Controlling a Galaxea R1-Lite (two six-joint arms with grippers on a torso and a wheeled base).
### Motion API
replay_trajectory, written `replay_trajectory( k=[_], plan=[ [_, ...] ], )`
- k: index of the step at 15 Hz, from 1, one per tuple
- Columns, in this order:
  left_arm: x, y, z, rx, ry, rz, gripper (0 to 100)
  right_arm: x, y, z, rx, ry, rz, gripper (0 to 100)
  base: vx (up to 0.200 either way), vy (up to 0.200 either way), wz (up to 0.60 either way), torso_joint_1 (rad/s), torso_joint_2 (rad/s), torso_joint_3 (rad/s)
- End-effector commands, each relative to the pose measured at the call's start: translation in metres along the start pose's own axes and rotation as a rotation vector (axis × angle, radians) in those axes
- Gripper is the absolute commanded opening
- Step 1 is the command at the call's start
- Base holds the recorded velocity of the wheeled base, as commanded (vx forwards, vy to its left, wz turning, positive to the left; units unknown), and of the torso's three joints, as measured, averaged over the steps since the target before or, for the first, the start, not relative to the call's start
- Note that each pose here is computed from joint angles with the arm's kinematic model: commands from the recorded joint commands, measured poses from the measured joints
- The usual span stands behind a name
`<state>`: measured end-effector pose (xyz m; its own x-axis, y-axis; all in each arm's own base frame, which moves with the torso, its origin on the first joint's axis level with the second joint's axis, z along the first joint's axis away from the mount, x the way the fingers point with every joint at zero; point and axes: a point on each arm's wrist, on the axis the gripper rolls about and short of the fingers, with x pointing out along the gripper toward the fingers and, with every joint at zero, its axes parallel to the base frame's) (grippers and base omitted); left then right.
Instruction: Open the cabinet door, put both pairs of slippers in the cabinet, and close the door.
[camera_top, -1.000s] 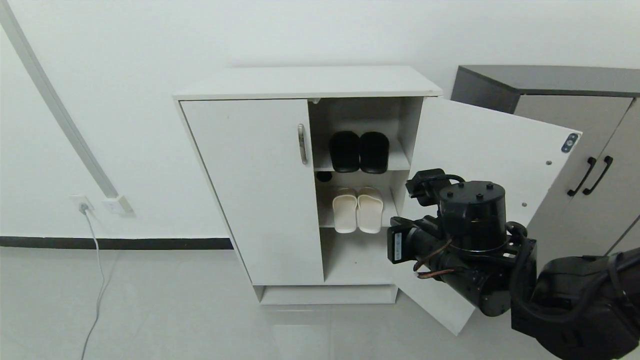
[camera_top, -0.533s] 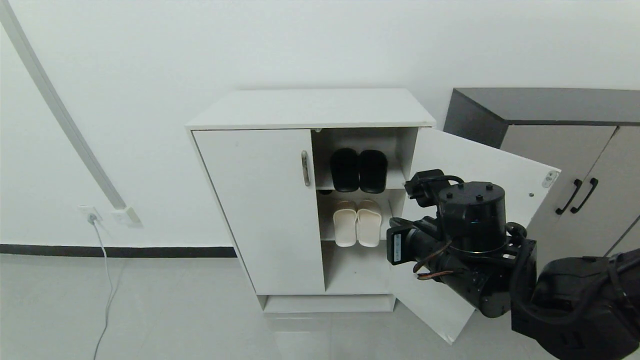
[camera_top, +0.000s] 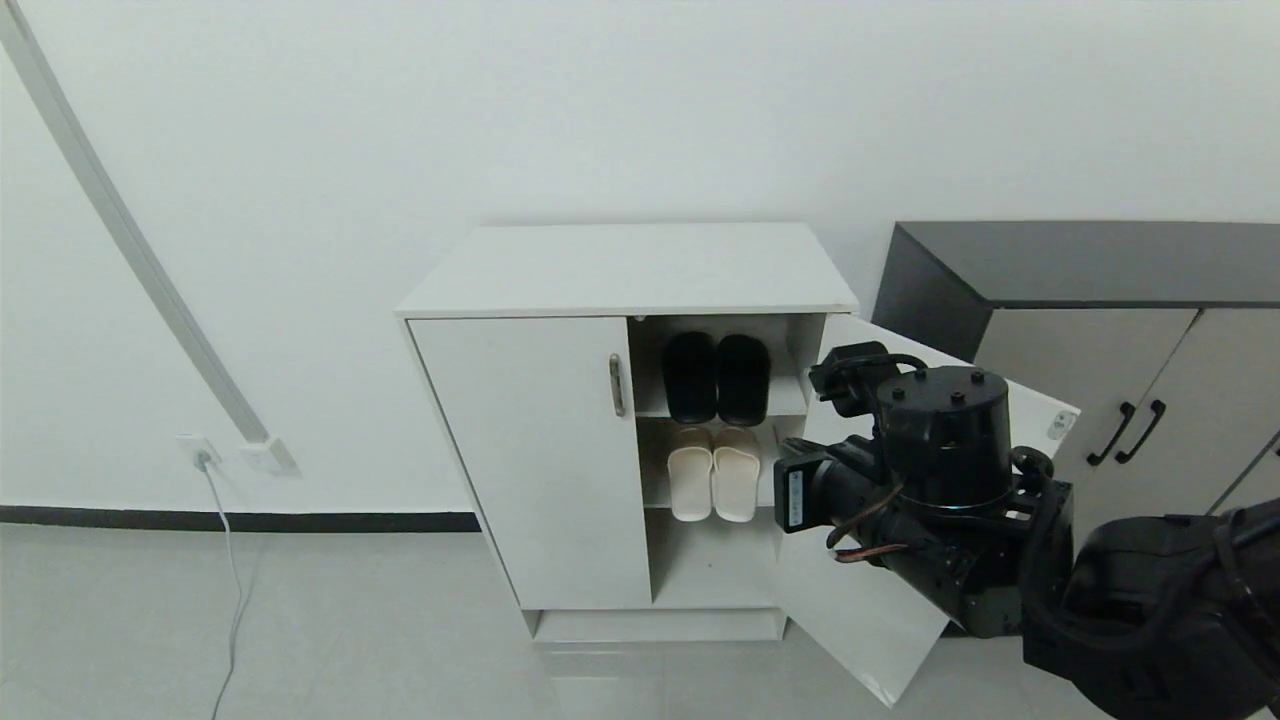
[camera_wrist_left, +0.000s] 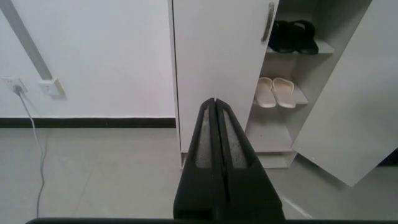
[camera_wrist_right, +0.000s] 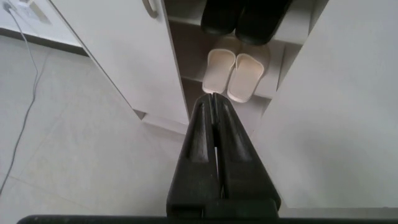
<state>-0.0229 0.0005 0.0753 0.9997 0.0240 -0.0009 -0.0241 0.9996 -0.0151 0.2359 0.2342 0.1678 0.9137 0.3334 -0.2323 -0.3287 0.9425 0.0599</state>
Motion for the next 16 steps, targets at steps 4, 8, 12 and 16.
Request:
replay_trajectory(
  k=[4,8,12,16],
  plan=[
    [0.0,0.0,0.0,0.0,0.001,0.002,0,0.0,0.0,-0.001,-0.001,0.001,0.0,0,0.0,0.0,0.0,0.227,-0.55,-0.32],
    [0.0,0.0,0.0,0.001,0.001,0.001,0,0.003,-0.005,0.001,0.002,-0.002,-0.016,0,0.0,0.0,0.0,0.181,-0.44,-0.249],
    [0.0,0.0,0.0,0.001,0.001,0.001,0,0.001,-0.009,0.006,0.002,-0.021,-0.02,0,0.0,0.0,0.0,0.021,-0.04,-0.027],
    [0.0,0.0,0.0,0.004,0.001,-0.001,0,0.002,-0.014,0.004,-0.005,-0.014,-0.035,0,0.0,0.0,0.0,0.0,0.0,0.0]
  ],
)
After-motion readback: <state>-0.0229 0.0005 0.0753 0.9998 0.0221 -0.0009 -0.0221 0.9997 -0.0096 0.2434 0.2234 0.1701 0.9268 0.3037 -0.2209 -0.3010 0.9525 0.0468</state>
